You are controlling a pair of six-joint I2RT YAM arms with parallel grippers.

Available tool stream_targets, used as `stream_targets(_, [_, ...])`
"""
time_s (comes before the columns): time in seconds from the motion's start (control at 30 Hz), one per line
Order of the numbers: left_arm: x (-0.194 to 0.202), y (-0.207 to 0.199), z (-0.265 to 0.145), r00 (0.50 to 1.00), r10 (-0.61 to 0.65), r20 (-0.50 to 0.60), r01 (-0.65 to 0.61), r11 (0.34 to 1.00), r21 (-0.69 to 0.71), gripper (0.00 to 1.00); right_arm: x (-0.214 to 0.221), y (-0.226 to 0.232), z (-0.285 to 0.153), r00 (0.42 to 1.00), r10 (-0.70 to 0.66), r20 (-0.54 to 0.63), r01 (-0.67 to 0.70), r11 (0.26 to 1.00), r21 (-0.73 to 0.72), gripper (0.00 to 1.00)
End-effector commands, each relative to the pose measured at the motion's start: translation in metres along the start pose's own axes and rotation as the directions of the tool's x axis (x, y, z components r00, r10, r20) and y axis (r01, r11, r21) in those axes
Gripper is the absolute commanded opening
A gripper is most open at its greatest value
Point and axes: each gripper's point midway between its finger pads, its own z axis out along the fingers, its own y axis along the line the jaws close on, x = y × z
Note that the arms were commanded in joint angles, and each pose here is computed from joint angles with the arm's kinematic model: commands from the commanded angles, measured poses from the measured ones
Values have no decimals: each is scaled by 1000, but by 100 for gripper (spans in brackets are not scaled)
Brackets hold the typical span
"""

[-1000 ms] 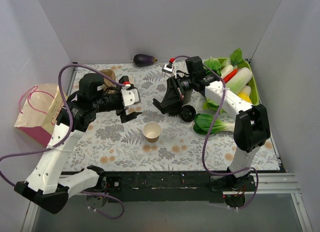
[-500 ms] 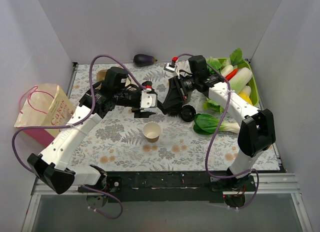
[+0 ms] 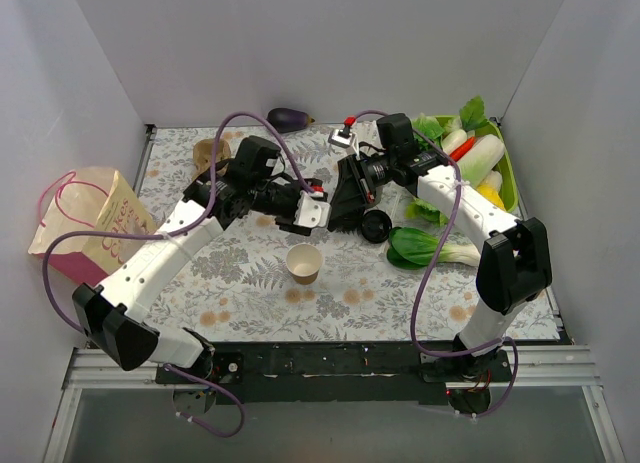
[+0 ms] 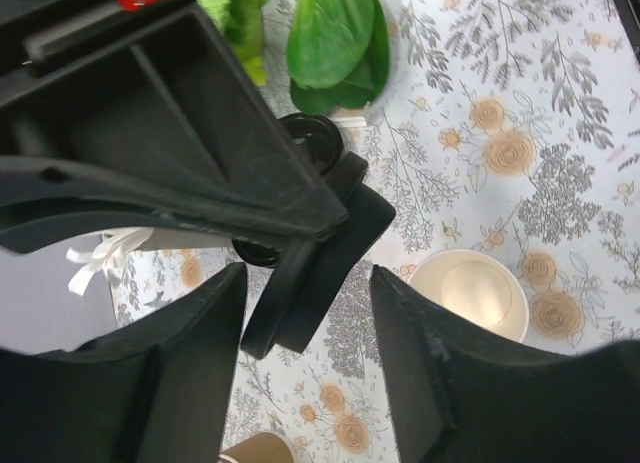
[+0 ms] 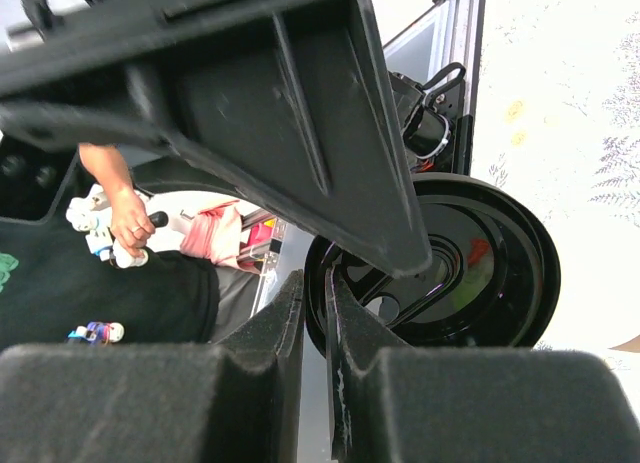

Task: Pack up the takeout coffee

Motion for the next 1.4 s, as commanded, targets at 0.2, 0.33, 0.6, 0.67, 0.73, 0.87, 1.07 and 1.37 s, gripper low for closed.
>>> stream_targets(0.2, [2,-5,9,996,74,-54,-71,996,53,26,0,9,-1,999,-46,2,46,999,-1,1])
stream_targets(0.33, [2,0,9,998,-27,-63,27,1000,8,23,-15,3,-20,995,-83,53,80,995,61,47])
stream_targets(0.6, [9,-15,-8,719,-694,36,690,708,-147,19,-77,-4,-112,824,-566,-20,488,692,533,97])
stream_targets(0.67, [7,-18,-17,633,-768,99,772,615,-162,19,-74,-11,-120,770,-633,-83,540,577,613,98])
stream_targets(0.73, [19,-33,-18,466,-876,124,883,453,-121,19,-63,-21,-125,712,-697,-81,537,467,702,98])
stream_targets(0.87, [35,-54,-28,225,-960,165,974,220,-45,20,-35,-31,-114,715,-699,-26,481,464,744,98])
stream_targets(1.07, [49,-77,-19,-37,-993,112,990,-22,137,22,-3,-59,-76,817,-576,-35,460,614,642,98])
stream_targets(1.37, [84,-85,4,-215,-970,109,968,-197,157,24,28,-100,-43,836,-522,-169,492,578,651,98])
